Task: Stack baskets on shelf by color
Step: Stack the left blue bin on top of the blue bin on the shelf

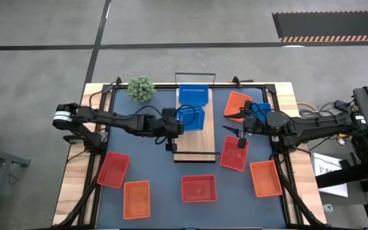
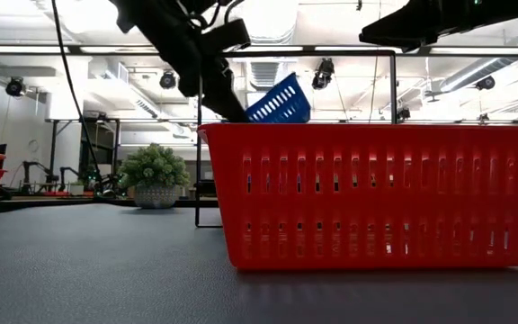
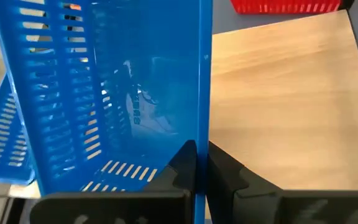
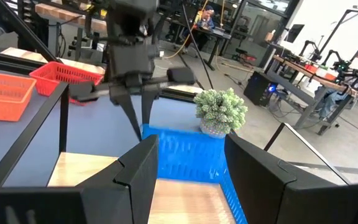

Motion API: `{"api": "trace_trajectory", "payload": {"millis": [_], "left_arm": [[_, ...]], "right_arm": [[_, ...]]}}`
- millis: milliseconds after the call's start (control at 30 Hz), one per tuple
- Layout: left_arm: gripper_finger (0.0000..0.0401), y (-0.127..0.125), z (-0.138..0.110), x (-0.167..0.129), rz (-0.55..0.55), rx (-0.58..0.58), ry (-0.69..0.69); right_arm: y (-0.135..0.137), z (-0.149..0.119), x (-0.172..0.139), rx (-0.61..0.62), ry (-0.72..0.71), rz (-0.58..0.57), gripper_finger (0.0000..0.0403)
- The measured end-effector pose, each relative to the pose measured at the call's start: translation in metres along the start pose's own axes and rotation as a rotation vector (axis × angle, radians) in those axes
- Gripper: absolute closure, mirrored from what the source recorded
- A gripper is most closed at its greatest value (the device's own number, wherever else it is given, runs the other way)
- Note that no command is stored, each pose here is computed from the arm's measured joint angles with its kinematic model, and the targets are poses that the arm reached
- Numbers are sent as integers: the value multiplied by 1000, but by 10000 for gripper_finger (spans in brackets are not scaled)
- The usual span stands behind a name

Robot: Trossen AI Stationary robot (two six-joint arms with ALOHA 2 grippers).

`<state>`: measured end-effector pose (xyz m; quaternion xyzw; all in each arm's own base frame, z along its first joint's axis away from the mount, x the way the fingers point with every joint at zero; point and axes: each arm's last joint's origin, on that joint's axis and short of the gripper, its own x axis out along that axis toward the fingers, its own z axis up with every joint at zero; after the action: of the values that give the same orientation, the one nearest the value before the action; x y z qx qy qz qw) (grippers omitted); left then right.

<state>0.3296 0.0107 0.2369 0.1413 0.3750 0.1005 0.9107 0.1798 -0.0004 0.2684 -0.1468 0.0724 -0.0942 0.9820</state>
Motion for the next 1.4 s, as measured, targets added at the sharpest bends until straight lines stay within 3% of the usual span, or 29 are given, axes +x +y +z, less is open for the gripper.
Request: {"api": "trace_trajectory", "payload": {"millis": [300,567,767,933,1167,1400], "left_arm": [[396,-10,-8,26,-6,34,34],[346,-8,-11,32,1,36,49],[322,-4,-7,24,6,32,38],[319,5,2,-9,8,95,3],[335,19,-20,-41,48,133,109],[394,19,-54,-24,72,62,143]], "right_arm": [[0,0,0,3,1,0,225],[0,0,0,7,2,1,225],[0,0,0,8,4,1,225],[0,-1,0,21,7,2,225],[0,-1,0,20,8,2,225],[1,-2,2,16,16,4,225]]}}
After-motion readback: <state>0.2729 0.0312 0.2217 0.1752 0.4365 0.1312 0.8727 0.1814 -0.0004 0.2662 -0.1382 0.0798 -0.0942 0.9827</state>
